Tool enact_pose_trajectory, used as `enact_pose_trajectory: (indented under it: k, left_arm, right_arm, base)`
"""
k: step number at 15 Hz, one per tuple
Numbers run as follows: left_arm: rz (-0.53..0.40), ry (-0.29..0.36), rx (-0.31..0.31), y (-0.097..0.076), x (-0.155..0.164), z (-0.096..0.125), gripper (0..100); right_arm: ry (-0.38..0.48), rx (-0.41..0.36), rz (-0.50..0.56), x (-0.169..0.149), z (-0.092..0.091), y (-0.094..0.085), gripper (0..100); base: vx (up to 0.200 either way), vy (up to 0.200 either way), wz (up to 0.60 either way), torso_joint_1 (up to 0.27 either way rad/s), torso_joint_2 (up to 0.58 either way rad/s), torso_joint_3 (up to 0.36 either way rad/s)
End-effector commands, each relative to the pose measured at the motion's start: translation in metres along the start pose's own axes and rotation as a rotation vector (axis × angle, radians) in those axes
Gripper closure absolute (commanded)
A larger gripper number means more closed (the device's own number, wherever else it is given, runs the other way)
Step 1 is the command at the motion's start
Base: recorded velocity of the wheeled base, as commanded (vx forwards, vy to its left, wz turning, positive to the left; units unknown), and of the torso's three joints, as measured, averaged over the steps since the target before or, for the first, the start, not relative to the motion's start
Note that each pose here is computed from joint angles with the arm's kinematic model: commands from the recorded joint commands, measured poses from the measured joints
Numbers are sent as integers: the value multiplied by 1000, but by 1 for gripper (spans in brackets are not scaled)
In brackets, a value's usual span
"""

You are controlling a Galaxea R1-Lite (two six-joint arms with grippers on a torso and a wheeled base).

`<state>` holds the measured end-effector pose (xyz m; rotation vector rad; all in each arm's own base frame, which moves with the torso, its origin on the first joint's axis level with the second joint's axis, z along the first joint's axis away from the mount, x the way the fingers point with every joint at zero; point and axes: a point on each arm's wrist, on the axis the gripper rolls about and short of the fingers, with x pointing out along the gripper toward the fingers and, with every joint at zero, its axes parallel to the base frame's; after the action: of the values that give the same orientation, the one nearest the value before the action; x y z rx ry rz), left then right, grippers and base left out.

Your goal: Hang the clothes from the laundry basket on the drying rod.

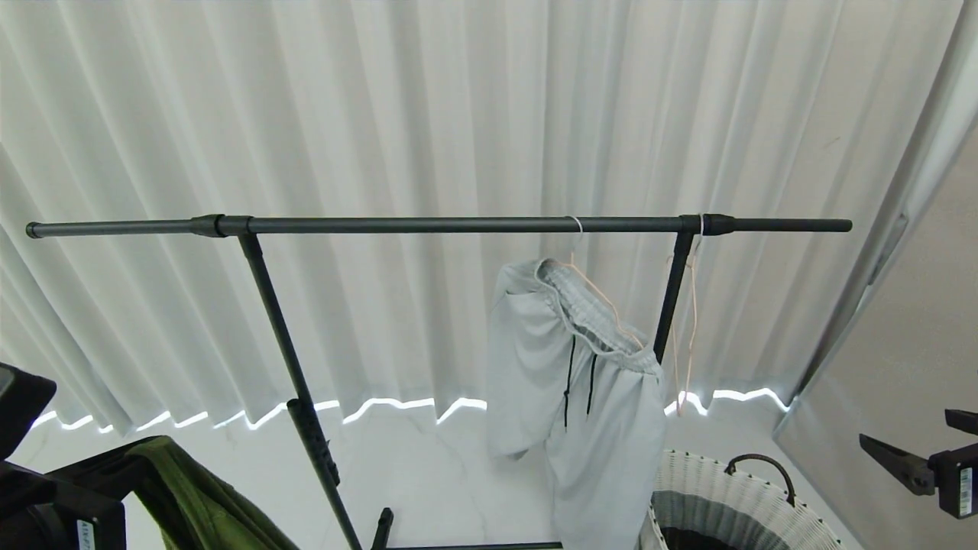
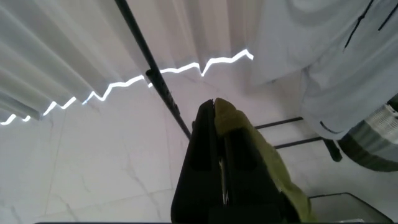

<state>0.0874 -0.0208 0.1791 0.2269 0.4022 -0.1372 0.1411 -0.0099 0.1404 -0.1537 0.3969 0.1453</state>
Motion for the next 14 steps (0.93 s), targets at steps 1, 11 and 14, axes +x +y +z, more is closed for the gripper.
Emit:
enact_pose_trajectory:
  k: [1, 11, 14]
  left_arm:
    - [0, 1, 0, 0, 0, 0, 100]
    - [0, 2, 5, 0, 0, -2, 100]
    - [0, 2, 10, 0, 0, -2, 100]
  right_arm:
    - [2, 0, 1, 0, 0, 0, 0]
    - [-2, -5, 22, 1, 1, 3, 0]
    - [-1, -7, 38, 1, 0, 6, 0]
  base:
    - [200, 0, 0, -2, -2, 2]
    - [160, 0, 0, 4, 2, 0]
    - [0, 0, 0, 0, 0, 0]
